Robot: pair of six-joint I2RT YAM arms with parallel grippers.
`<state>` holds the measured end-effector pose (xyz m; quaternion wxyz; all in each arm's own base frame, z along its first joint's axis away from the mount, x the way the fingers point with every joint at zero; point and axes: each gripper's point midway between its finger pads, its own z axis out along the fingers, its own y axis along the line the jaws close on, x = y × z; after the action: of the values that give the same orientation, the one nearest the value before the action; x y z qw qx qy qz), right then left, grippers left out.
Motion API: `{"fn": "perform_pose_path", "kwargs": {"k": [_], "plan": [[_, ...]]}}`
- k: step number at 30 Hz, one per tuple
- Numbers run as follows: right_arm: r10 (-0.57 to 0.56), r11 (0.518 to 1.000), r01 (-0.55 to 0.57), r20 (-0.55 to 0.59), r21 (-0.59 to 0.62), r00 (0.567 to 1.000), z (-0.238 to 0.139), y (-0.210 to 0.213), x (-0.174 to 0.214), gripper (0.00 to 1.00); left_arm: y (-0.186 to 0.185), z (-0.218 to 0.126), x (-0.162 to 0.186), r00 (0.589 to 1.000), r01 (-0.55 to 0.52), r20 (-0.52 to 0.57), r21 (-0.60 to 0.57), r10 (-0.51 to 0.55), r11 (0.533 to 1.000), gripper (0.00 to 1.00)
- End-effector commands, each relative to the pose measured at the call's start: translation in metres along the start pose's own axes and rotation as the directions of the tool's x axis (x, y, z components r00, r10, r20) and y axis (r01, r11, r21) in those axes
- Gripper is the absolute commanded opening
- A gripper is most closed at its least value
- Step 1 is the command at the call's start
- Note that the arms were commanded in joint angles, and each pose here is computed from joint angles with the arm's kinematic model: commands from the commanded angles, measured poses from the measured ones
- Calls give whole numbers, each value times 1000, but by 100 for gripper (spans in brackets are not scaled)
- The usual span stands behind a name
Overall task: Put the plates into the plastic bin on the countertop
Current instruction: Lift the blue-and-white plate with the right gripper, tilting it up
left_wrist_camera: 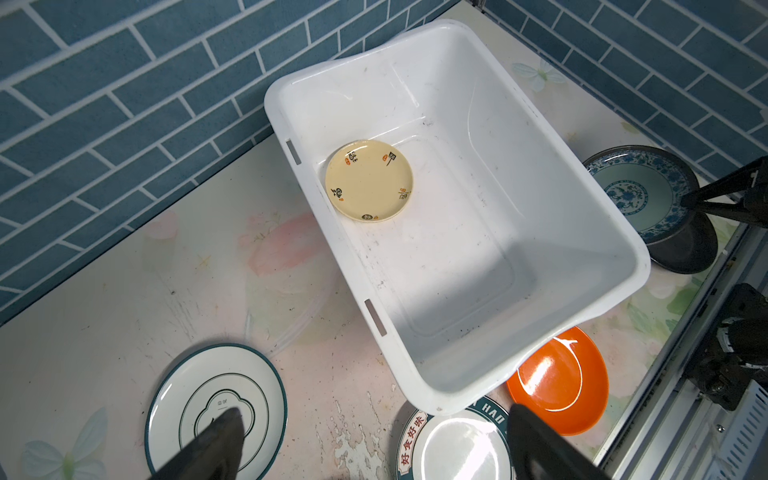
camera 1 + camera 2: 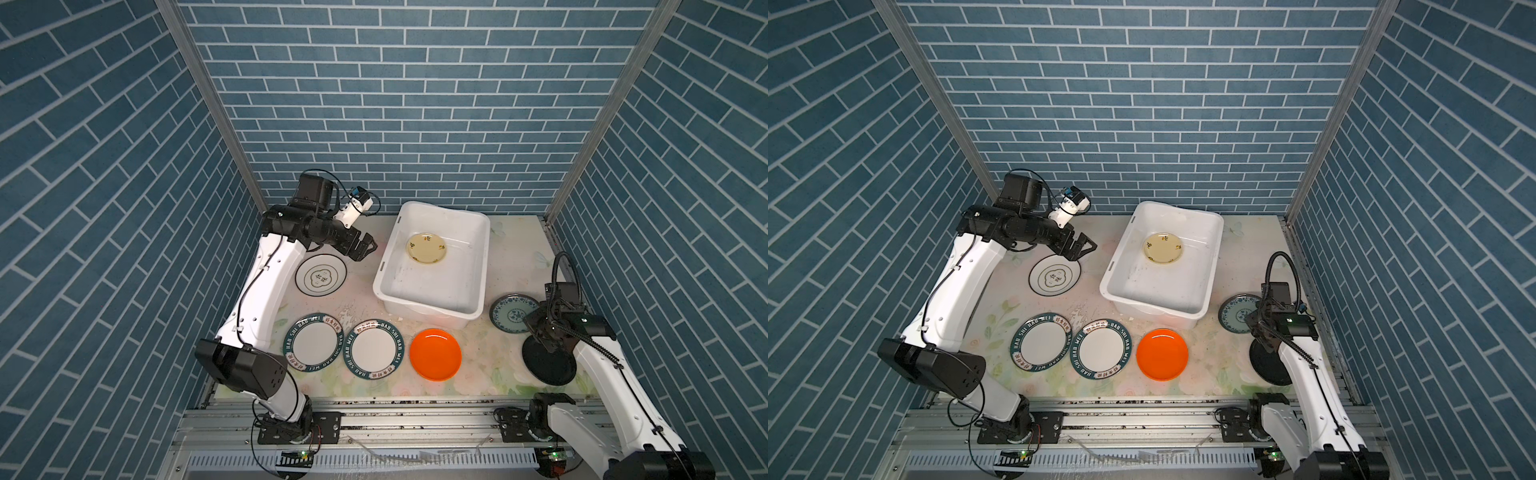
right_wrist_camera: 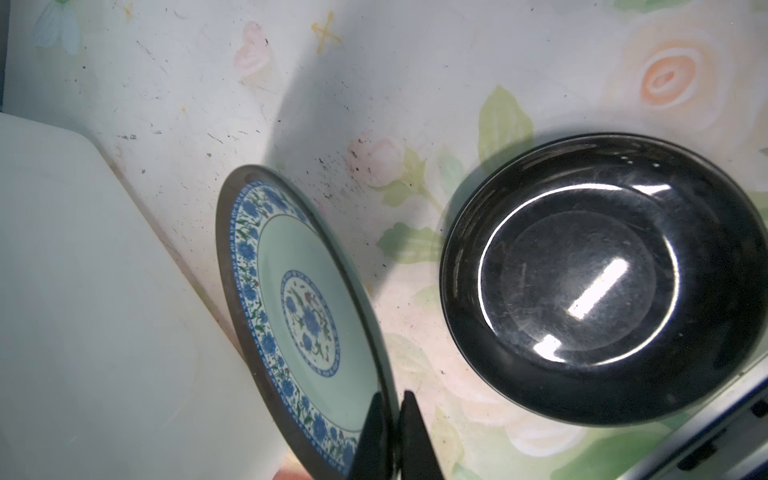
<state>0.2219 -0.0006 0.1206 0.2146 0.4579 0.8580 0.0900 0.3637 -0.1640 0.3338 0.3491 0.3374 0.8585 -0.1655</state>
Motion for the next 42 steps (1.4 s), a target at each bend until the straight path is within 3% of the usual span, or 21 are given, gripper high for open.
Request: {"fn": "perform_pose_path", "kwargs": {"k": [1,15,42], "plan": [[-27,1000,26,40,10,999,-12,0,-11,0,-2,-2,-7,1000,1,16,4,-1,1000,100],[-57,998,56,120,6,991,-45,10,-38,0,0,1,-12,1000,2,23,6,-2,1000,99],[-191,965,226,231,-136,954,-95,103,-97,0,5,-4,-14,1000,-2,30,-28,3,1000,99]]}}
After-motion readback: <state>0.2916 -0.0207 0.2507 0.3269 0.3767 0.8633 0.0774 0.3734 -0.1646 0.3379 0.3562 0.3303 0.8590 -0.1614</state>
